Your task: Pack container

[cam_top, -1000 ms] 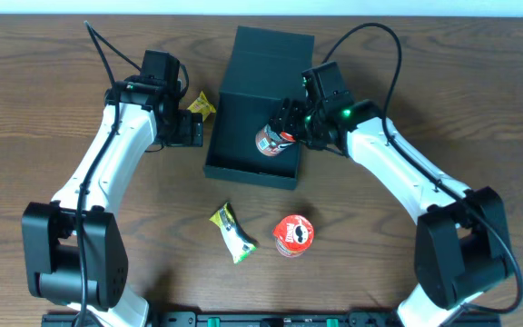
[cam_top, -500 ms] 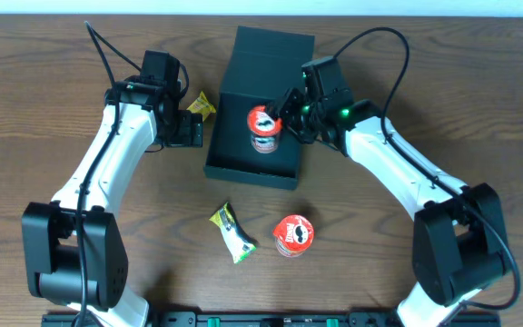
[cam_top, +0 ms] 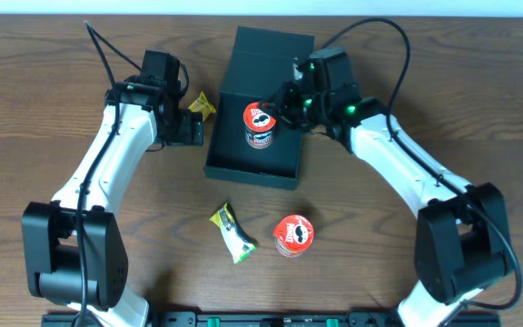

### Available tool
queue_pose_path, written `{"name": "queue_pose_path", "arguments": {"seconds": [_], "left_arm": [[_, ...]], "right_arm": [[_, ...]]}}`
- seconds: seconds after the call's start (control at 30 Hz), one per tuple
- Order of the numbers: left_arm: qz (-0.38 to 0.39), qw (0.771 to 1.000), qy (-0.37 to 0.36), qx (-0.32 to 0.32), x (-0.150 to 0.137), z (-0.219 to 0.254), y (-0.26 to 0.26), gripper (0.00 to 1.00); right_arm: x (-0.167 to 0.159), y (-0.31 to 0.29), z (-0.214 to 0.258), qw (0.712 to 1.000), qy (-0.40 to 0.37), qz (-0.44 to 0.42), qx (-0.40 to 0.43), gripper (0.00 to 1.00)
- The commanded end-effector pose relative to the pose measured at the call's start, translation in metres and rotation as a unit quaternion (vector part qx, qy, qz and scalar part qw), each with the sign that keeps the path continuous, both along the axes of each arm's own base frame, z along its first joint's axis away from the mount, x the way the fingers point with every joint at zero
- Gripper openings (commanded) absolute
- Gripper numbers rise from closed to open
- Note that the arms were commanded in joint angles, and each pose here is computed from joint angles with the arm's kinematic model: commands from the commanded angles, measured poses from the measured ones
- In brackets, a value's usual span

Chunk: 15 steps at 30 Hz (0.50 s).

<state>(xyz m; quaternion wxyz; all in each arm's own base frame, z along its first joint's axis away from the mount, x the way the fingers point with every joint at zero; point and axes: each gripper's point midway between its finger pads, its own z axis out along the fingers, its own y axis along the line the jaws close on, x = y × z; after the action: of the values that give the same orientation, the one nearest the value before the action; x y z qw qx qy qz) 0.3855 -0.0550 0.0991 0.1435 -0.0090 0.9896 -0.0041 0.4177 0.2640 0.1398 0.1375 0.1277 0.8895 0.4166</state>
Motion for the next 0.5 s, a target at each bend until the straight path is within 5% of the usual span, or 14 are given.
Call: {"name": "queue_pose_path", "arguments": {"seconds": [0.0, 0.1, 0.17, 0.3, 0.47], "left_arm": [[0.004, 1.000, -0.017, -0.006, 0.007, 0.003, -0.001, 0.89], [0.002, 0.999, -0.031, -0.007, 0.013, 0.006, -0.002, 0.72], [0.002, 0.999, -0.032, -0.007, 0.014, 0.007, -0.002, 0.70], [0.004, 0.999, -0.033, -0.009, 0.014, 0.007, -0.003, 0.97], [0.003, 0.999, -0.040, -0.013, 0.018, 0.008, -0.004, 0.95]], "right_arm": [[0.007, -0.015, -0.006, 0.999, -0.019, 0.003, -0.031, 0.02], [0.004, -0.017, -0.008, 0.999, -0.017, 0.011, -0.036, 0.01], [0.004, -0.019, -0.011, 0.999, -0.014, 0.009, -0.045, 0.01], [0.004, -0.034, -0.025, 0.995, -0.008, -0.019, -0.100, 0.01], [0.006, -0.028, -0.026, 0.992, -0.033, -0.012, -0.121, 0.01]]}}
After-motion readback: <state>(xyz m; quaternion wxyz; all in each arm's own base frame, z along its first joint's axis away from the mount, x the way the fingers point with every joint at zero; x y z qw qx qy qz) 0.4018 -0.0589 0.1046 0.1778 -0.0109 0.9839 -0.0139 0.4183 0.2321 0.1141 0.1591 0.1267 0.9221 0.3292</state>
